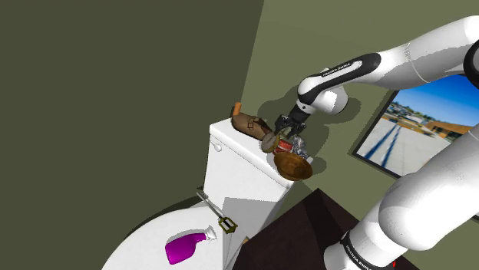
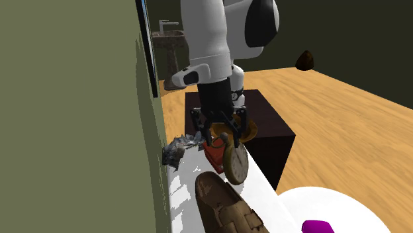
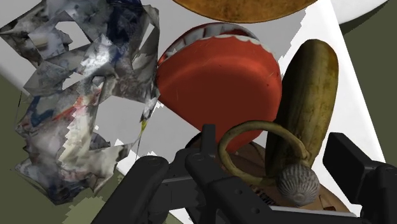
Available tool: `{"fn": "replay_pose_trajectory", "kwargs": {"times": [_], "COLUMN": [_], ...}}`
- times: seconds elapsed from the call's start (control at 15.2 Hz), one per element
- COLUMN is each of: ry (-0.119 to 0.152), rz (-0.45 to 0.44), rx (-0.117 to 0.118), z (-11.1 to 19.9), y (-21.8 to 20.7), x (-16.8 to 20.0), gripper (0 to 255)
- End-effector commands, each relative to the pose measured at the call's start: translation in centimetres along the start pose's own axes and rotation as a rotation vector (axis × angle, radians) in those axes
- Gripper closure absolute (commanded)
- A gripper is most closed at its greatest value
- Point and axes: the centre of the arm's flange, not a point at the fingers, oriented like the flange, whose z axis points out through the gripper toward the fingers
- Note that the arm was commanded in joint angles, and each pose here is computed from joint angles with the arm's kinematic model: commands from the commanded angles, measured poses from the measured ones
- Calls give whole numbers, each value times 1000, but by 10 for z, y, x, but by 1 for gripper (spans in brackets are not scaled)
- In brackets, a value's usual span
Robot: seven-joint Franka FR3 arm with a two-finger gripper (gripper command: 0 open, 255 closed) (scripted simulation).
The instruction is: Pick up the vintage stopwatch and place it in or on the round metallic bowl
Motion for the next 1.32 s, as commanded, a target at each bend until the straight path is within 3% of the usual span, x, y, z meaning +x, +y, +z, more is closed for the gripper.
{"fn": "replay_pose_trajectory", "kwargs": {"times": [0.0,1.25], "ry": [-1,-1], "rz": [0,0], "rx": [0,0], "z": [-5,-101], "y": [-1,-25], "x": [1,15], "gripper": [255,255]}}
